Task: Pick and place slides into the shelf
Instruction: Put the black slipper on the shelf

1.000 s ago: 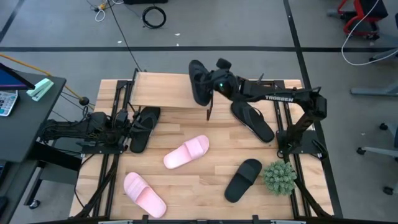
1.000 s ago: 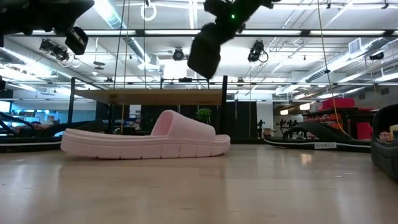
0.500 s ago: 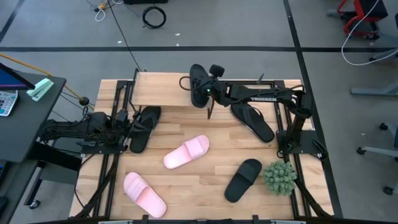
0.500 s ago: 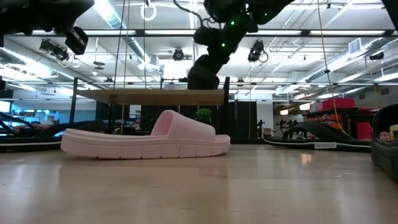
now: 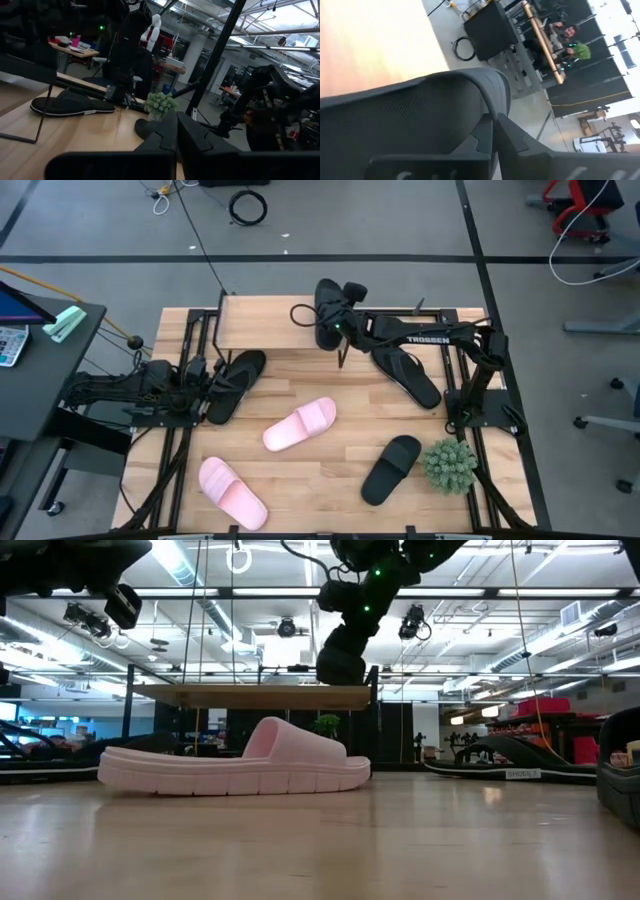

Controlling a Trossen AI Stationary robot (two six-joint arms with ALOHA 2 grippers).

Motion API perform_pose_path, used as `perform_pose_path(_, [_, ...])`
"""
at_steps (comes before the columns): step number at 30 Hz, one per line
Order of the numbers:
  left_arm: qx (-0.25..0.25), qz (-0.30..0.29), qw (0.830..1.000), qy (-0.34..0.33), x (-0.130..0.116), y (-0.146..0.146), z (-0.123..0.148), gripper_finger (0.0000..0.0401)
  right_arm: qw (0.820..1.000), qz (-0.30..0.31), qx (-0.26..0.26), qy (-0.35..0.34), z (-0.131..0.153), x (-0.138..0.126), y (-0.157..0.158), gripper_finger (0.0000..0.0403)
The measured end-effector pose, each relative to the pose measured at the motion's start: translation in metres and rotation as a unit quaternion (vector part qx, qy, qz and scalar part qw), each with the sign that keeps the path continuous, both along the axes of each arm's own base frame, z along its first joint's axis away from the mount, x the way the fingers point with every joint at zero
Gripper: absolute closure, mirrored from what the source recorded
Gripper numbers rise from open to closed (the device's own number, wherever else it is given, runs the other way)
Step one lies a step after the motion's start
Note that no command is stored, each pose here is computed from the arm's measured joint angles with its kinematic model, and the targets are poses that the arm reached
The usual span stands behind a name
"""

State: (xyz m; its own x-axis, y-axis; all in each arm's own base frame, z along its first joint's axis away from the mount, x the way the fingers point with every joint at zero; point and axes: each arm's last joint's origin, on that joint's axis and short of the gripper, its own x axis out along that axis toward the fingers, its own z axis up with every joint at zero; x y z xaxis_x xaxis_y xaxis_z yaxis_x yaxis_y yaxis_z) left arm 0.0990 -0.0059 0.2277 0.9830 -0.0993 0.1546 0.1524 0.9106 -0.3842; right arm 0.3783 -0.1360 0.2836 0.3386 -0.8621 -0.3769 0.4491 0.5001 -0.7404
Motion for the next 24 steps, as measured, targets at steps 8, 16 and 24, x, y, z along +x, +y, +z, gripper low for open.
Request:
perform_pose_path(8, [0.000, 0.000, 1.000, 0.000, 0.0000, 0.0000, 0.0001, 0.0381, 0.999, -0.010, 0.013, 0.034, -0.0053, -0.0063, -0.0056, 0.0393])
perform_pose_path(16, [0.000, 0.000, 1.000, -0.001, 0.0000, 0.0000, 0.0003, 0.0389, 0.999, 0.003, 0.012, 0.047, -0.0055, -0.0064, -0.0067, 0.0358])
perform_pose_path(24, [0.000, 0.000, 1.000, -0.001, 0.0000, 0.0000, 0.0003, 0.0386, 0.998, 0.009, 0.009, 0.057, -0.0055, -0.0063, -0.0065, 0.0290])
